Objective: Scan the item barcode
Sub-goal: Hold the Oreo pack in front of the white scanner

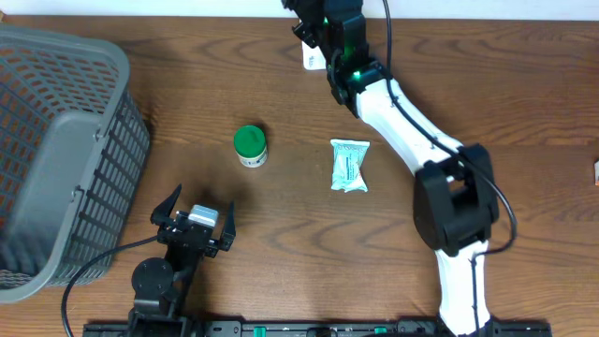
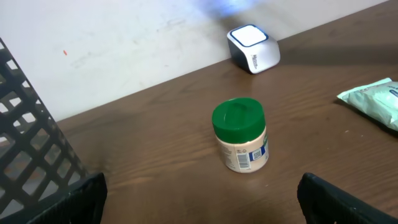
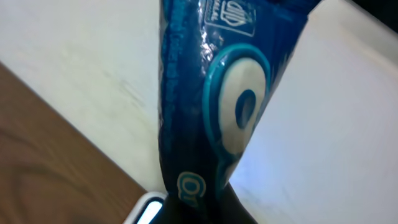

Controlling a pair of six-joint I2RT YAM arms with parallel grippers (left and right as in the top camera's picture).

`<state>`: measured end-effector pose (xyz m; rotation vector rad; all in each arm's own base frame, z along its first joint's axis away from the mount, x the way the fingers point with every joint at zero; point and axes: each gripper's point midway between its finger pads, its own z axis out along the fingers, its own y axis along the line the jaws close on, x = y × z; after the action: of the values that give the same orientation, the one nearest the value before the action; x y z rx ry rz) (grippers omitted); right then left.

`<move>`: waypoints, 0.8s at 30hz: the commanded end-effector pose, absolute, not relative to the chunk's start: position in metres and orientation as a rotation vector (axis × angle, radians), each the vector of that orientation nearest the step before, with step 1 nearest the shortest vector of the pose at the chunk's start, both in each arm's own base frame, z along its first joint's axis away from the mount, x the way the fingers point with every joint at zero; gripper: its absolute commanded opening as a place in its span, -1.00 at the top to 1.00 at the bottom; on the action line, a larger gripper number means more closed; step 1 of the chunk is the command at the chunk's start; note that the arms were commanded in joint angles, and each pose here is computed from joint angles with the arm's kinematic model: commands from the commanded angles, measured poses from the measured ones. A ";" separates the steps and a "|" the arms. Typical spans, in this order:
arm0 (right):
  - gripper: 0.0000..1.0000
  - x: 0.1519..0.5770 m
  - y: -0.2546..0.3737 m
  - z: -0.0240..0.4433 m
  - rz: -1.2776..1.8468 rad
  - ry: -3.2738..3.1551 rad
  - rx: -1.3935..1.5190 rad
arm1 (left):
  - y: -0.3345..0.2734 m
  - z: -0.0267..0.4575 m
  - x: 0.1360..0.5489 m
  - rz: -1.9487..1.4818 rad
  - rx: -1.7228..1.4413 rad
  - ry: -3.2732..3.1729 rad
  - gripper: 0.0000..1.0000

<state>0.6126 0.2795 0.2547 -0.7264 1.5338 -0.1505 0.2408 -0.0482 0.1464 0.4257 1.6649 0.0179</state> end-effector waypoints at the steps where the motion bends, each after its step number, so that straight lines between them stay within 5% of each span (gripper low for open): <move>1: 0.98 0.628 0.284 0.241 -0.182 1.510 -0.735 | -0.050 0.130 0.240 0.018 0.451 1.697 -0.95; 12: 0.98 0.683 0.294 0.180 -0.297 1.546 -0.790 | -0.050 0.130 0.240 0.018 0.451 1.697 -0.96; 24: 0.98 0.689 0.289 0.158 -0.423 1.561 -0.904 | -0.050 0.130 0.240 0.018 0.451 1.697 -0.96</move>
<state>0.6827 0.2983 0.1458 -0.8997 1.5861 -0.3486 0.2408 -0.0482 0.1464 0.4254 1.6650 0.0182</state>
